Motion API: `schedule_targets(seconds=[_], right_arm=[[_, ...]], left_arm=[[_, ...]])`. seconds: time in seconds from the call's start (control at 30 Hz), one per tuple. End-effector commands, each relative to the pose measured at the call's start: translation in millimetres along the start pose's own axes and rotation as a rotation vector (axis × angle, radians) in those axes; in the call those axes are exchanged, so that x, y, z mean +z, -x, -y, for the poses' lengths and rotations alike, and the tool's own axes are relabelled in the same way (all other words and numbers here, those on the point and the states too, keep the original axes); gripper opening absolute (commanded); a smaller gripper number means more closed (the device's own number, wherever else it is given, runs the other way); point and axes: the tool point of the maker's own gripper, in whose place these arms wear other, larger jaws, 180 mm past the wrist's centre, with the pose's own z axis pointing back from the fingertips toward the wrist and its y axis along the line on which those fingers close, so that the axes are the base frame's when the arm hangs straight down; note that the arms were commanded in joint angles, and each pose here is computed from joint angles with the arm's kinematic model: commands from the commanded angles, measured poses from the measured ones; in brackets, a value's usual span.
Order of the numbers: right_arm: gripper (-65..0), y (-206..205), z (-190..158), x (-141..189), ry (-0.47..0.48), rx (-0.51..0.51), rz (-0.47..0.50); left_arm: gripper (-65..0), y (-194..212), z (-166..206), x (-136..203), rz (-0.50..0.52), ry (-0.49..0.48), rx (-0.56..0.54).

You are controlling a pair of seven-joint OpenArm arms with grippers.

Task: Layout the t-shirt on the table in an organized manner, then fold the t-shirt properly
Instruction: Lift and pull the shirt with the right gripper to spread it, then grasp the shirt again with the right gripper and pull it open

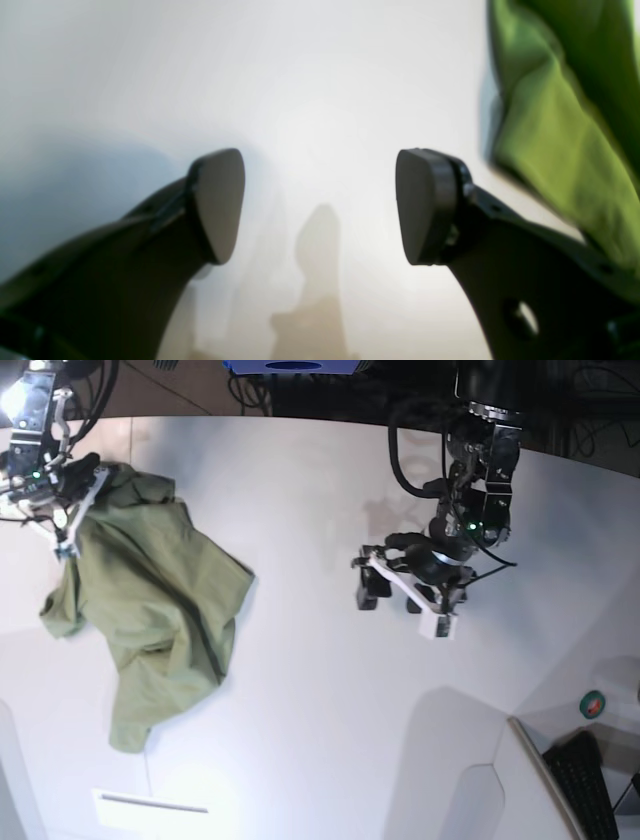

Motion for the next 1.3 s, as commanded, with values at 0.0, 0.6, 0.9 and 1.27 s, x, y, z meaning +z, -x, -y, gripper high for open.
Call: schedule_targets(seconds=[0.0,0.6,0.9,1.27], right_arm=[[-43.8,-15,18,17,0.058,0.0,0.07],[-42.5,-217,-176,35,-0.203,0.243,0.344],[-28.2,-234,-193,-18,-0.211,0.207,0.24],[-65.0,-205,-225,-32,-0.275,0.213,0.206]], left_arm=[[-19.7,-4,-23,9,0.023,-0.052,0.01],[-20.7,43,-155,105,0.048,-0.253,0.128],[-20.7,50,-174,122,0.039,-0.305,0.134],[-20.7,51,-174,122,0.035,-0.306,0.132]])
